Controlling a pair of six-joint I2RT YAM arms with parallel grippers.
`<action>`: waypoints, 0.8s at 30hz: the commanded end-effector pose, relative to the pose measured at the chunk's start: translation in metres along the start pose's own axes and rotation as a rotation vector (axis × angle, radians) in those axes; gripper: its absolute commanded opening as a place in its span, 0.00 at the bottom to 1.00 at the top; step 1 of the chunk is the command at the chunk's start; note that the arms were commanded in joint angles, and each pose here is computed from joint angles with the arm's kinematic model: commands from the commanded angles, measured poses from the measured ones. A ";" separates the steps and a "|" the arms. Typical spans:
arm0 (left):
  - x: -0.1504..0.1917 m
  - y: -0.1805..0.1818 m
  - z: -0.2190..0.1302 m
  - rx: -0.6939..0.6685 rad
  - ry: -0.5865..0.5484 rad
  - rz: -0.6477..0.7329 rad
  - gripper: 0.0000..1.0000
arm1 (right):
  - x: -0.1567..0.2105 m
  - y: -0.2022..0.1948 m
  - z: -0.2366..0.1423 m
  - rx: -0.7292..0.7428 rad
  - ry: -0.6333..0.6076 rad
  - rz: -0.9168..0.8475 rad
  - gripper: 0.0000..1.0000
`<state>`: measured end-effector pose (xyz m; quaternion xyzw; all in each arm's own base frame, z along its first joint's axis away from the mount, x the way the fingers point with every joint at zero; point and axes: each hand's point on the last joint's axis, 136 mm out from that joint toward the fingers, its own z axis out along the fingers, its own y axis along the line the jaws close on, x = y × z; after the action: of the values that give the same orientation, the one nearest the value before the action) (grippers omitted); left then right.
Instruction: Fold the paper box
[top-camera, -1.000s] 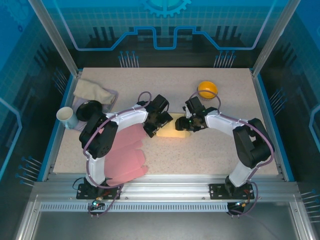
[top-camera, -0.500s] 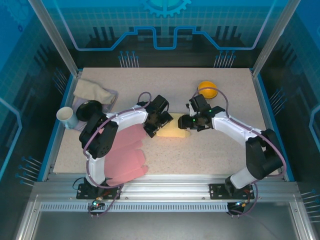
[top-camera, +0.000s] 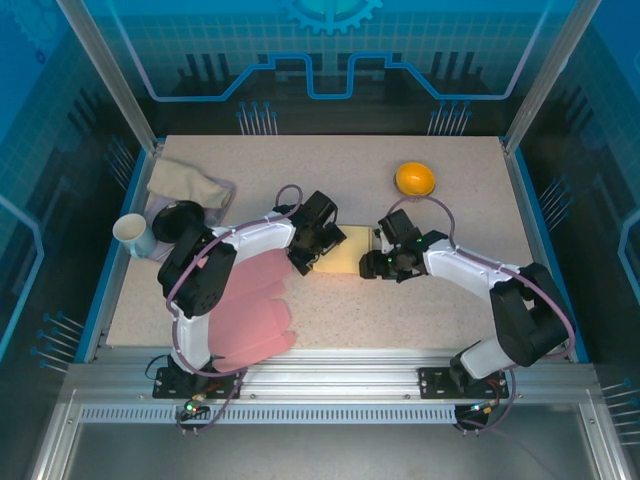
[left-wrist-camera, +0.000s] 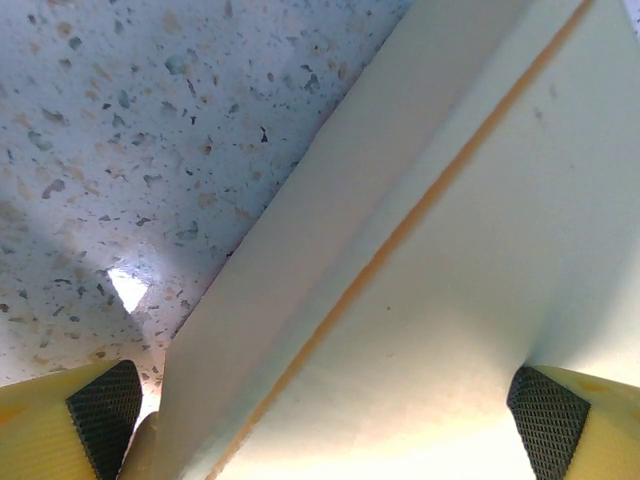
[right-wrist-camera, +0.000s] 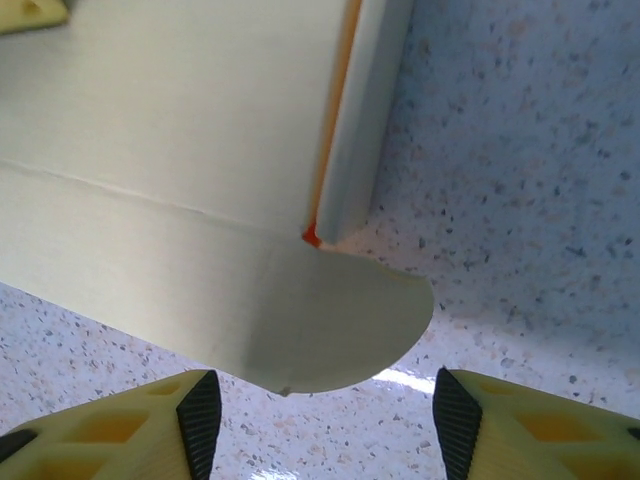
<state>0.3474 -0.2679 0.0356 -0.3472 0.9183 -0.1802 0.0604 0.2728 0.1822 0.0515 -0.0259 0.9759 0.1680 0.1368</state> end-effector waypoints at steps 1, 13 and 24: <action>-0.002 0.033 0.008 -0.107 -0.013 -0.009 0.99 | -0.001 0.011 0.007 -0.050 -0.009 0.011 0.60; -0.004 0.037 0.005 -0.113 -0.027 -0.009 0.99 | -0.002 0.029 0.021 -0.117 -0.017 0.002 0.58; -0.004 0.037 0.004 -0.113 -0.031 -0.004 0.99 | -0.007 0.029 0.019 -0.091 -0.035 -0.025 0.47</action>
<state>0.3476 -0.2666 0.0358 -0.3456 0.9179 -0.1835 0.0659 0.2823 0.2082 0.0453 -0.0290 0.9653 0.2092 0.1538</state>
